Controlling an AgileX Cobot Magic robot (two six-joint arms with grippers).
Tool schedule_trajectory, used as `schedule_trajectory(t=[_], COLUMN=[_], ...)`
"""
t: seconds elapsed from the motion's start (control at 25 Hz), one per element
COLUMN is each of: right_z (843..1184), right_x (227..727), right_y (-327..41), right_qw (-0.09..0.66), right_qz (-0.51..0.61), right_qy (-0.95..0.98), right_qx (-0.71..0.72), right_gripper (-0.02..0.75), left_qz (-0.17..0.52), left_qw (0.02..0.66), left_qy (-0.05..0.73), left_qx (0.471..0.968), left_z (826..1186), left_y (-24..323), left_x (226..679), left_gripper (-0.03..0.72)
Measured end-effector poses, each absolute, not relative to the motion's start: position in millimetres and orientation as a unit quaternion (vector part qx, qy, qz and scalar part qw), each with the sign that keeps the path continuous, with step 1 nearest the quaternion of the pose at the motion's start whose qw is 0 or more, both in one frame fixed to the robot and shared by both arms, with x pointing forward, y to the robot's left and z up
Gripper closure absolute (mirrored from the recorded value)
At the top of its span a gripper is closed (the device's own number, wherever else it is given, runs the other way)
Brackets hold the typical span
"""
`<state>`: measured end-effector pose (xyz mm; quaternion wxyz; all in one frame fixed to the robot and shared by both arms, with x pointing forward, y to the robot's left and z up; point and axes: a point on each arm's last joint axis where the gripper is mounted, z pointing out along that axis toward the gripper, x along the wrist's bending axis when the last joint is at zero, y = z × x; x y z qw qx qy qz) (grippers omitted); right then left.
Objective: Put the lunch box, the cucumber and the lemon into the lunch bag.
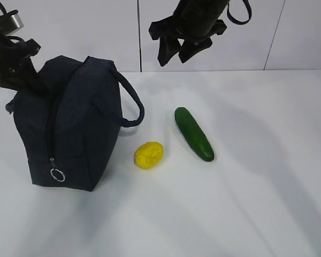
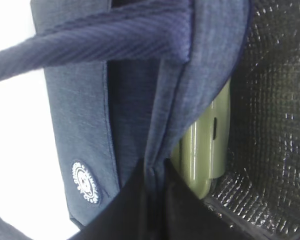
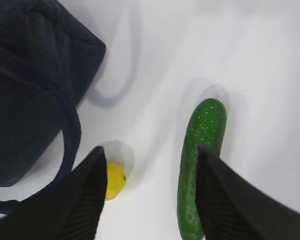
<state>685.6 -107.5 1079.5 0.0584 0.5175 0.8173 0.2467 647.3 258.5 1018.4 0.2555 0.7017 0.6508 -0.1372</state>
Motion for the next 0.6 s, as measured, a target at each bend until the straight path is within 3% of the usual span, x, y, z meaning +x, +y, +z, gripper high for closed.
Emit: schedule_trajectory(t=[0.2,0.6], right_z=[1073,1004], right_x=[689,710], right_y=[-111,-113], right_qw=[0.072,0.073], right_qz=[0.228,0.143], right_qy=[0.814,0.806], right_qx=[0.530,0.570], right_gripper=[0.289,0.273], left_qz=[-0.137,-0.132], left_qw=[0.256,0.251], left_qy=[0.649,0.647], left_qx=[0.704,0.708], left_z=[1018,1018], left_y=[258,260], left_x=[647,647], left_gripper=[0.703,0.703])
